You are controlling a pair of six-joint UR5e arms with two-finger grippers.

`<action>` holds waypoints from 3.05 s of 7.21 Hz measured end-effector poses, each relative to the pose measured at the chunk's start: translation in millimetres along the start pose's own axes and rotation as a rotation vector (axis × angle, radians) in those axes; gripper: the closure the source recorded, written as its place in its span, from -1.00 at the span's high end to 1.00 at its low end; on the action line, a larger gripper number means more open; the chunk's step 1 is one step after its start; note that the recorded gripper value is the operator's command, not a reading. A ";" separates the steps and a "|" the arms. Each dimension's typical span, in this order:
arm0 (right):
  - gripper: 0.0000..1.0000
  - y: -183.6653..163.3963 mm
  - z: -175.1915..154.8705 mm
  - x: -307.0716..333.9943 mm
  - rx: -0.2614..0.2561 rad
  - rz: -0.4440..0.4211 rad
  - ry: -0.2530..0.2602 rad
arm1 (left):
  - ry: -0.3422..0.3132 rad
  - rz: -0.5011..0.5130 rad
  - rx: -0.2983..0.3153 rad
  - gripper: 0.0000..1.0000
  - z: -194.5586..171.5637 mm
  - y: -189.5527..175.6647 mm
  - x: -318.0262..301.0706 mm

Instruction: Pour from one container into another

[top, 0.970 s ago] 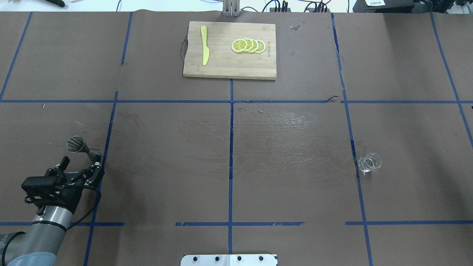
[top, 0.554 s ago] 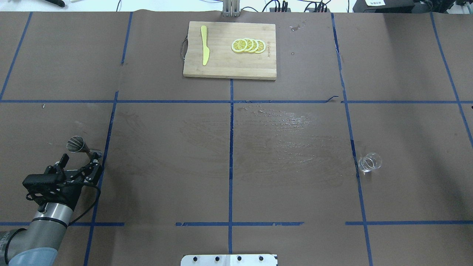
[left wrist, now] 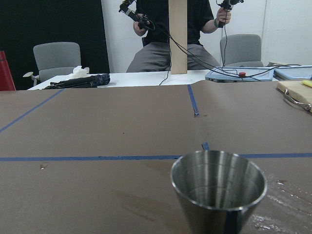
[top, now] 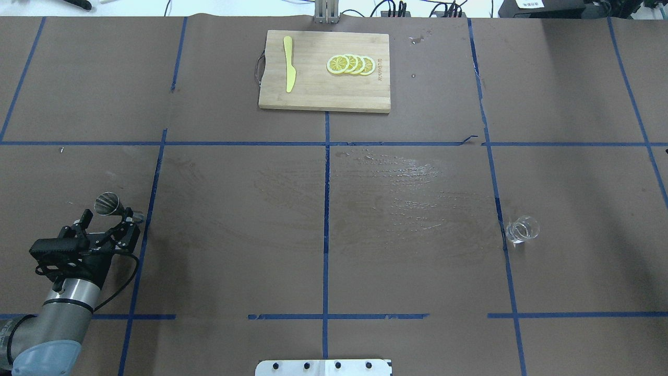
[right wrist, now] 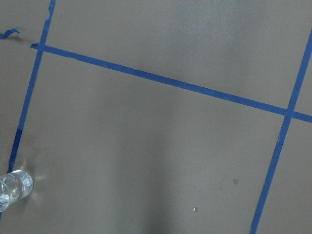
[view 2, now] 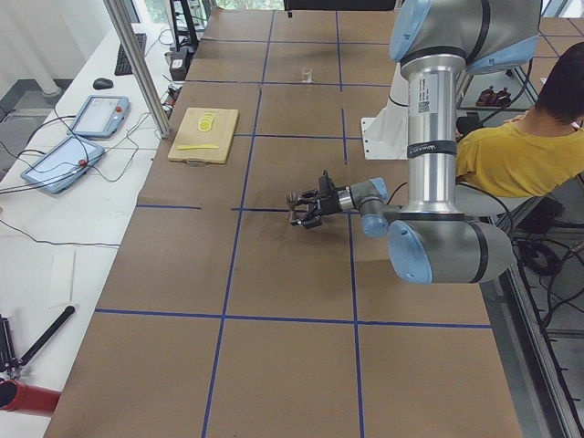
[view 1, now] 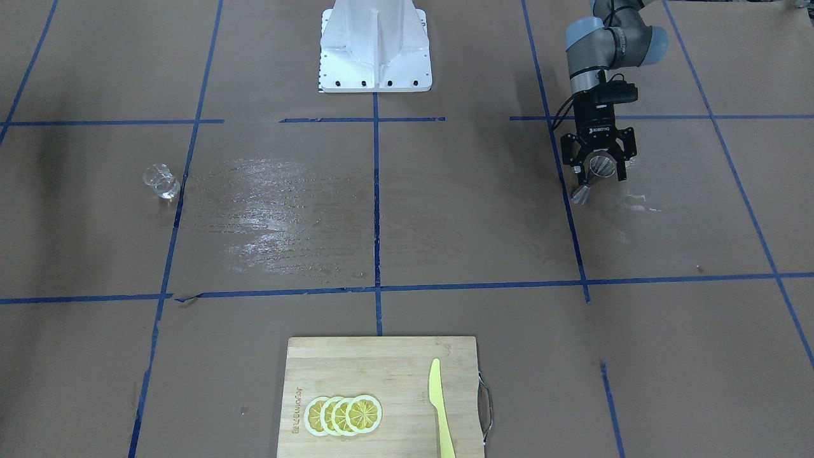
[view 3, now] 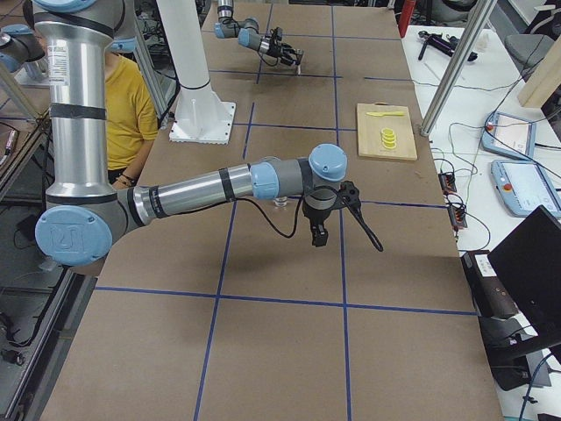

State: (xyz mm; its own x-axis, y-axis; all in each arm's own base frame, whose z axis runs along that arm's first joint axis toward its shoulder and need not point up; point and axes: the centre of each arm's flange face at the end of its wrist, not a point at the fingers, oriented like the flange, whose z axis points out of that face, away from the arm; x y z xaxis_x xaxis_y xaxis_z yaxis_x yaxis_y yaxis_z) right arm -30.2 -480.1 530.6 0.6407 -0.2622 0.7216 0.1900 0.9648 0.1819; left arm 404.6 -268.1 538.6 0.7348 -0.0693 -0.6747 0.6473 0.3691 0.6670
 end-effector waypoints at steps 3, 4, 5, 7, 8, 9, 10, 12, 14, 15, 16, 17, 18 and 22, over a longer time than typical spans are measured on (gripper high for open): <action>1.00 -1.1 0.2 0.6 0.000 0.001 0.001 | 0.006 -0.018 0.002 -0.38 4.0 4.5 12.1; 1.00 -1.2 0.2 0.7 0.000 0.001 0.001 | 0.014 -0.030 0.004 -0.71 4.7 3.8 12.9; 1.00 -1.2 0.0 0.5 0.000 0.000 0.001 | 0.027 -0.036 0.009 -1.00 5.8 -0.3 12.4; 1.00 -1.3 -0.4 0.0 0.001 -0.001 0.000 | 0.069 -0.038 0.029 -1.00 5.3 -15.3 12.3; 1.00 -1.3 -0.3 0.1 0.001 0.000 0.000 | 0.085 -0.036 0.037 -1.00 4.4 -20.4 12.1; 1.00 -1.2 0.5 0.8 -0.001 0.000 0.001 | 0.093 -0.035 0.041 -1.00 3.5 -22.3 12.6; 1.00 -1.7 1.2 1.4 0.005 -0.007 0.000 | 0.099 -0.038 0.041 -1.00 2.5 -22.9 15.7; 1.00 -3.2 2.6 -6.7 0.051 -0.070 -0.018 | 0.120 0.001 0.045 -1.00 0.0 -27.8 34.8; 1.00 -5.6 18.1 -53.9 0.068 -0.091 -0.118 | 0.171 0.015 0.065 -1.00 -5.7 -40.7 76.2; 1.00 -7.6 31.5 -93.6 0.082 -0.085 -0.153 | 0.189 0.014 0.072 -1.00 -8.4 -45.6 94.8; 1.00 -4.7 47.6 -131.8 0.129 -0.077 -0.173 | 0.206 0.014 0.072 -1.00 -10.7 -48.9 114.6; 1.00 5.4 65.0 -163.3 0.195 -0.061 -0.195 | 0.225 0.007 0.064 -1.00 -11.6 -49.5 134.9; 1.00 19.7 81.2 -189.0 0.282 -0.060 -0.208 | 0.239 0.001 0.054 -1.00 -10.6 -47.0 151.3; 1.00 81.1 119.7 -263.1 0.532 -0.029 -0.108 | 0.248 -0.015 0.049 -1.00 -7.7 -45.1 168.1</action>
State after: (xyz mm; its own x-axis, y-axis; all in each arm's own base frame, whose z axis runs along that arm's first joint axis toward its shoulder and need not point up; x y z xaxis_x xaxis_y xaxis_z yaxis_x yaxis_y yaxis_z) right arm -272.4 -330.4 435.5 0.5555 -0.3126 0.7705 -0.2142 0.8416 0.4959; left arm 497.4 -289.3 392.7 0.6564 0.1572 -0.7379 0.6716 0.3237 0.6664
